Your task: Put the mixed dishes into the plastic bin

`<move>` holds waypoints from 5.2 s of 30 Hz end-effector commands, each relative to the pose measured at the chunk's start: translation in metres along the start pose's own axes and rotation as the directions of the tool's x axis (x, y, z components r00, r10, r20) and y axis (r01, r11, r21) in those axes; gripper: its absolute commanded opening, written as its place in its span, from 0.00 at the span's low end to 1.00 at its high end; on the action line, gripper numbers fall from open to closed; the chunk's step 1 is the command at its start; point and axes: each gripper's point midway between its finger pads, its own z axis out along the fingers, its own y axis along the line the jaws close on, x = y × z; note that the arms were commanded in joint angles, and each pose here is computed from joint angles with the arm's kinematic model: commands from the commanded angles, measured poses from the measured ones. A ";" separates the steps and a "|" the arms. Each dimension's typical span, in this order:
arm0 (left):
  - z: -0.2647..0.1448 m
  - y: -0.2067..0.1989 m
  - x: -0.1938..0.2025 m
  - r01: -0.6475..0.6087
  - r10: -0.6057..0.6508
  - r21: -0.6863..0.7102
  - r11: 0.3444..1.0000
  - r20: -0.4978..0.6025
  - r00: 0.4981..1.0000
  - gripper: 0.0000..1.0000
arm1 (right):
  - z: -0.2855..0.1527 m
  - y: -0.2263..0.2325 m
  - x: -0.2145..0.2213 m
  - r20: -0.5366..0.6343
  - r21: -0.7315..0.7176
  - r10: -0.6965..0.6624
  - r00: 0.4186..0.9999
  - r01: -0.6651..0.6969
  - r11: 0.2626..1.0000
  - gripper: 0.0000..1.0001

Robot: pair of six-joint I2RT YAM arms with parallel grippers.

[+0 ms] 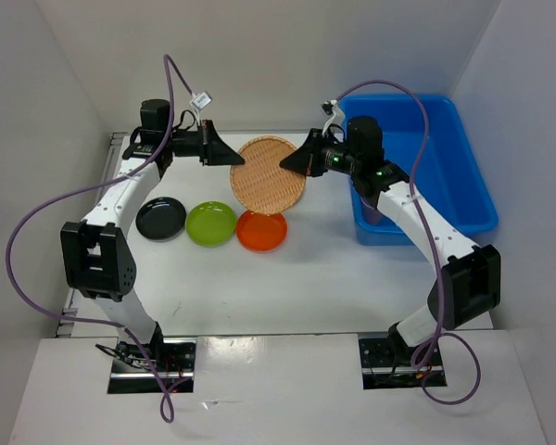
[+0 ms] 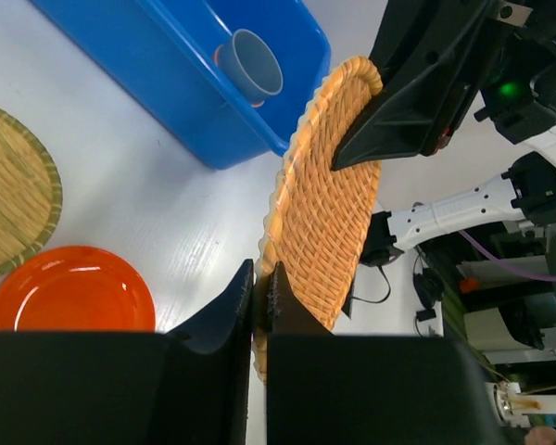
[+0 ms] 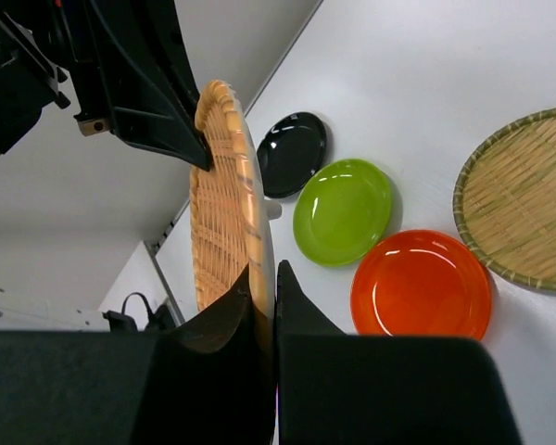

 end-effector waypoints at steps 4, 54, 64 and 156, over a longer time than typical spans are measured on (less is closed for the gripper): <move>0.001 -0.012 -0.027 -0.033 0.033 0.019 0.999 0.004 0.999 0.03 | -0.004 -0.010 -0.015 0.025 0.109 -0.089 0.996 0.086 0.990 0.00; 0.046 0.275 -0.010 0.176 -0.152 -0.443 0.879 0.088 0.984 0.92 | -0.237 -0.345 -0.124 0.994 0.109 -0.067 0.087 -0.831 0.545 0.00; 0.051 0.303 0.023 0.201 -0.213 -0.449 0.870 0.025 0.977 0.92 | -0.224 -0.401 -0.122 0.991 0.136 -0.068 0.117 -0.849 0.510 0.00; 0.049 0.001 -0.094 -0.055 0.055 -0.002 0.998 0.072 0.996 0.00 | -0.095 -0.081 -0.112 0.300 0.137 -0.182 0.936 0.147 0.980 0.99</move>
